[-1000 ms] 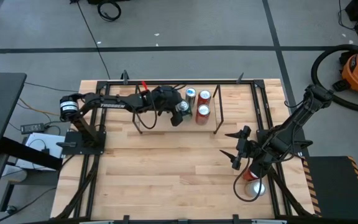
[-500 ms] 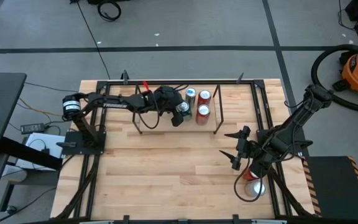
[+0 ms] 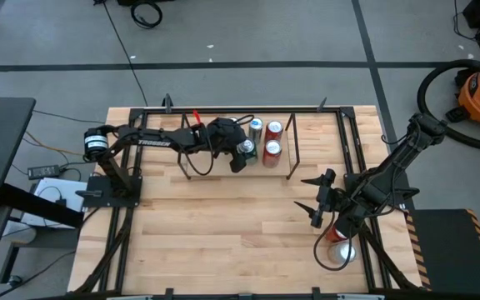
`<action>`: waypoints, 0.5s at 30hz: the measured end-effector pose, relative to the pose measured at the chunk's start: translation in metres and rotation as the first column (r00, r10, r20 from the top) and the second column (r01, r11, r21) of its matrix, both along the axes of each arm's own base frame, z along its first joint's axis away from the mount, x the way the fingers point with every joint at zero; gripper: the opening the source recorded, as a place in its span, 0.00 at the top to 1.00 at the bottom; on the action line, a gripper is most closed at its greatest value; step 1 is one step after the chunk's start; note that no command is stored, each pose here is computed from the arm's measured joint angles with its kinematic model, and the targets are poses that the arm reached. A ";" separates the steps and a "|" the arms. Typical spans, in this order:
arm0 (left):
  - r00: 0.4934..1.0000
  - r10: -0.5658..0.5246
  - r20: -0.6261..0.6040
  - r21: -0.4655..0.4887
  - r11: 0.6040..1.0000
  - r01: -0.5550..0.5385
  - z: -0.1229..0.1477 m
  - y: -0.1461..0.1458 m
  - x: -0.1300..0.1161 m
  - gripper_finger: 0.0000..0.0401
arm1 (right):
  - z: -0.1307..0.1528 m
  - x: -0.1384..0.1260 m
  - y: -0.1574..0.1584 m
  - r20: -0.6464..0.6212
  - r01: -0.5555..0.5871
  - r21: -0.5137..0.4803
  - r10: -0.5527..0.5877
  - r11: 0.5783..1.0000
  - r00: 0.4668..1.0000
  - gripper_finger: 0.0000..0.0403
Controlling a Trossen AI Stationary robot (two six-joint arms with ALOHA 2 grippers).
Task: Place canned beverage on shelf
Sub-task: Put the green soda can on the shelf
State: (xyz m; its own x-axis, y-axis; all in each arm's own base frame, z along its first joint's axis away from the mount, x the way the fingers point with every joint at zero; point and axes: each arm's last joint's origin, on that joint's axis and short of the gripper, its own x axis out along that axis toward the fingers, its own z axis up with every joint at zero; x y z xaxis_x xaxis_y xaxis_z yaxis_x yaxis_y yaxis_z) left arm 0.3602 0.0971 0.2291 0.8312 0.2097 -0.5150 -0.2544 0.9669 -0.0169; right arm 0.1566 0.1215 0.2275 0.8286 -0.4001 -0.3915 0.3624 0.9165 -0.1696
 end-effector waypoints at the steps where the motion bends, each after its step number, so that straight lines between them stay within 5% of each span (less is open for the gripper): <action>1: 1.000 0.000 0.000 -0.001 1.000 0.000 0.000 0.000 0.000 0.16 | 0.000 0.000 0.000 0.000 0.000 0.000 0.000 1.000 1.000 0.12; 15: 1.000 -0.009 0.006 0.008 1.000 0.009 0.003 -0.004 0.000 0.06 | 0.000 0.000 0.000 0.001 0.000 0.002 0.000 1.000 1.000 0.12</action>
